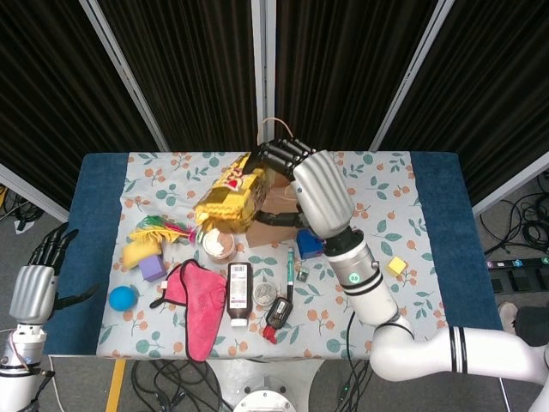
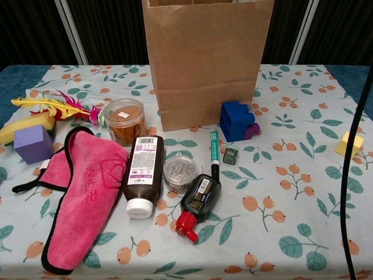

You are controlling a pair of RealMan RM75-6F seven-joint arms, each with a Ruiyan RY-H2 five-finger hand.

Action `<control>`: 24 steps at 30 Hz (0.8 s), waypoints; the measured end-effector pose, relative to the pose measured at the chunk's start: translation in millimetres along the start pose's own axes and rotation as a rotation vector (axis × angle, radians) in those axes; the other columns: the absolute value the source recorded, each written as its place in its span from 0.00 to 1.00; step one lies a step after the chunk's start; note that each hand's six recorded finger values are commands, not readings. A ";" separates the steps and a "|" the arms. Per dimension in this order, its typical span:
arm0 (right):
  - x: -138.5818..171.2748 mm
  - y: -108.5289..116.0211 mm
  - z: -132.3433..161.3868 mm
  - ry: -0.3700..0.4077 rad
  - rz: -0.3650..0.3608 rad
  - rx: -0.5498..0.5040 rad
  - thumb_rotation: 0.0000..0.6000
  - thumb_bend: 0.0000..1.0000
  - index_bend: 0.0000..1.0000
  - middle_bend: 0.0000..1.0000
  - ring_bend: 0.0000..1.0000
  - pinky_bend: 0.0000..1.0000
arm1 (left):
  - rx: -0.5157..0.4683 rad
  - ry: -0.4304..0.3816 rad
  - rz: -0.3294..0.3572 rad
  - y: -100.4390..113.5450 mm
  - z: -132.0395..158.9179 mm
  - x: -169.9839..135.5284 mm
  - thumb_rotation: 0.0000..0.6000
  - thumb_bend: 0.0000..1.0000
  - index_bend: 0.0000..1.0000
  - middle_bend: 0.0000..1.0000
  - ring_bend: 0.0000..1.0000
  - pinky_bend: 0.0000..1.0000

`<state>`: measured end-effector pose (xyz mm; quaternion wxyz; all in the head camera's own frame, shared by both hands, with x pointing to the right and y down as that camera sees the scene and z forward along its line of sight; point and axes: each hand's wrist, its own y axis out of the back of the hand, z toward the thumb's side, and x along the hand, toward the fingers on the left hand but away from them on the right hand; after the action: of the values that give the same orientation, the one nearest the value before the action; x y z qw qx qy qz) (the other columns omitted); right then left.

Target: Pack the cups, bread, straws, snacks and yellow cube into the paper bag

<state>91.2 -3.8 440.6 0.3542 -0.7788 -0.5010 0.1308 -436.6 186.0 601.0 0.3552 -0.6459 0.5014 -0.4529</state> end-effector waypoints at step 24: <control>15.4 -58.9 -124.1 -0.467 0.033 -0.306 1.00 0.06 0.53 0.44 0.28 0.27 | 0.011 0.000 -0.021 -3.0 -1.0 3.6 0.95 0.15 0.15 0.14 0.09 0.19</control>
<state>127.1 -27.9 571.9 0.1055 -0.7800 -0.5702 0.2353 -436.3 183.2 605.0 0.3541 -0.6492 0.4923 -0.4592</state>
